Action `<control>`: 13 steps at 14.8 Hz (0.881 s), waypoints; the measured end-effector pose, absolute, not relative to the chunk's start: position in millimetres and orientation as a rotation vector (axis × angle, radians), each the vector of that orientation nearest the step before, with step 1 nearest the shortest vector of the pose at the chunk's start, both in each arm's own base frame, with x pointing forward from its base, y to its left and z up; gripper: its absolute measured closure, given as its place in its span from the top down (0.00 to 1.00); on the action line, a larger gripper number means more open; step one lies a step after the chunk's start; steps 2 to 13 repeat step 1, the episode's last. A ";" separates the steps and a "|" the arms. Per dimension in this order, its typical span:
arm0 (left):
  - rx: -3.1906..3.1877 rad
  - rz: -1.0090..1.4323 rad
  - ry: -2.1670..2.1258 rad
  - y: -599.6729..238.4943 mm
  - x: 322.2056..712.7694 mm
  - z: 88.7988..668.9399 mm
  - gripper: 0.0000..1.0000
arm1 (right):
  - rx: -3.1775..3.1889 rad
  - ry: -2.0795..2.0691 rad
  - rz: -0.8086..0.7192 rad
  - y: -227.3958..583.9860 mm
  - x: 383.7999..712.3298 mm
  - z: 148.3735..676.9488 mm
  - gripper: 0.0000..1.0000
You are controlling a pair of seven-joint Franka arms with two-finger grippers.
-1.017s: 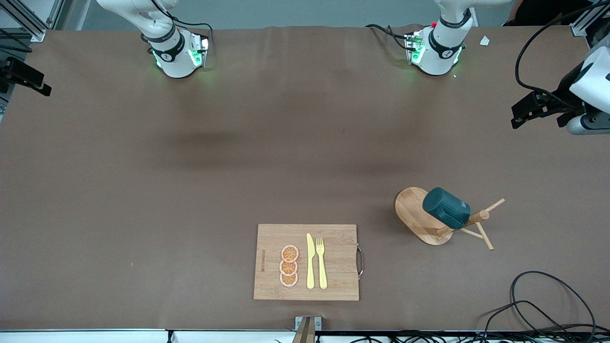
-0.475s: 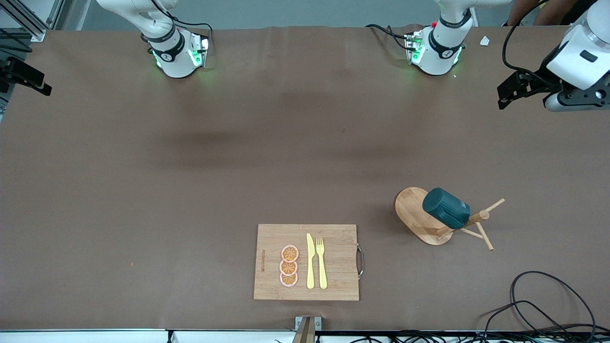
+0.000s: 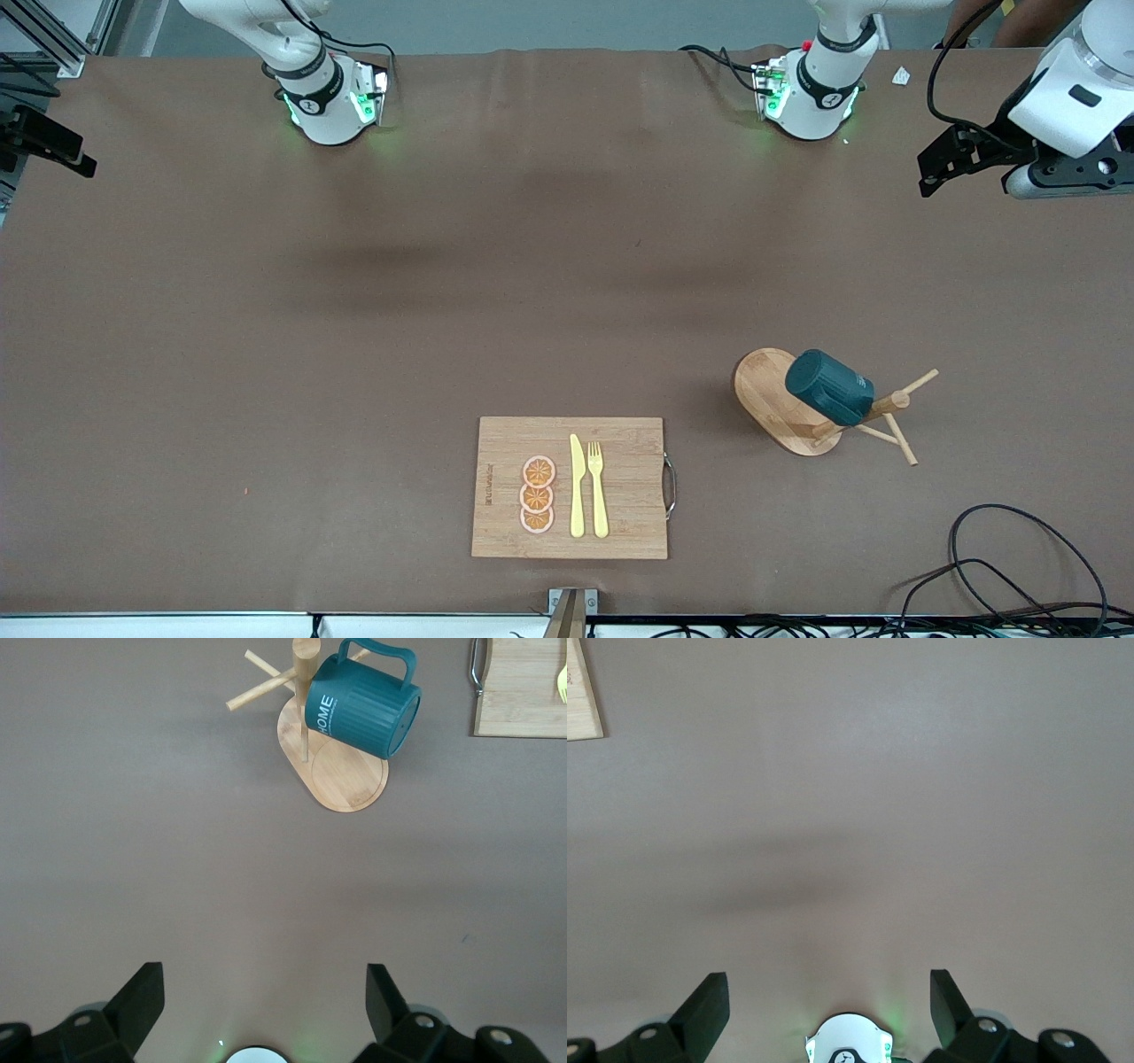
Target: Pass cup and hang on rack
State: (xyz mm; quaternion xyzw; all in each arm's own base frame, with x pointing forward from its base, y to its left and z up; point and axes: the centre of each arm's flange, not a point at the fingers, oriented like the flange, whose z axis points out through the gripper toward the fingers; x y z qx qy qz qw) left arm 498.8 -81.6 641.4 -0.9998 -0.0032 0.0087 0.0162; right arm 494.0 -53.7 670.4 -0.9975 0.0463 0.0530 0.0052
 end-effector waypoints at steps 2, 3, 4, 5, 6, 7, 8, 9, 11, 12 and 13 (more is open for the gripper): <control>-3.110 0.024 -0.011 -81.1 498.9 642.5 1.00 | -3.124 0.145 0.165 -53.8 494.1 670.4 1.00; -3.110 0.024 -0.011 -81.1 498.9 642.5 1.00 | -3.124 0.145 0.165 -53.8 494.1 670.4 1.00; -3.110 0.024 -0.011 -81.1 498.9 642.5 1.00 | -3.124 0.145 0.165 -53.8 494.1 670.4 1.00; -3.110 0.024 -0.011 -81.1 498.9 642.5 1.00 | -3.124 0.145 0.165 -53.8 494.1 670.4 1.00; -3.110 0.024 -0.011 -81.1 498.9 642.5 1.00 | -3.124 0.145 0.165 -53.8 494.1 670.4 1.00; -3.110 0.024 -0.011 -81.1 498.9 642.5 1.00 | -3.124 0.145 0.165 -53.8 494.1 670.4 1.00; -3.110 0.024 -0.011 -81.1 498.9 642.5 1.00 | -3.124 0.145 0.165 -53.8 494.1 670.4 1.00; -3.110 0.024 -0.011 -81.1 498.9 642.5 1.00 | -3.124 0.145 0.165 -53.8 494.1 670.4 1.00; -3.110 0.024 -0.011 -81.1 498.9 642.5 1.00 | -3.124 0.145 0.165 -53.8 494.1 670.4 1.00; -3.110 0.024 -0.011 -81.1 498.9 642.5 1.00 | -3.124 0.145 0.165 -53.8 494.1 670.4 1.00; -3.110 0.024 -0.011 -81.1 498.9 642.5 1.00 | -3.124 0.145 0.165 -53.8 494.1 670.4 1.00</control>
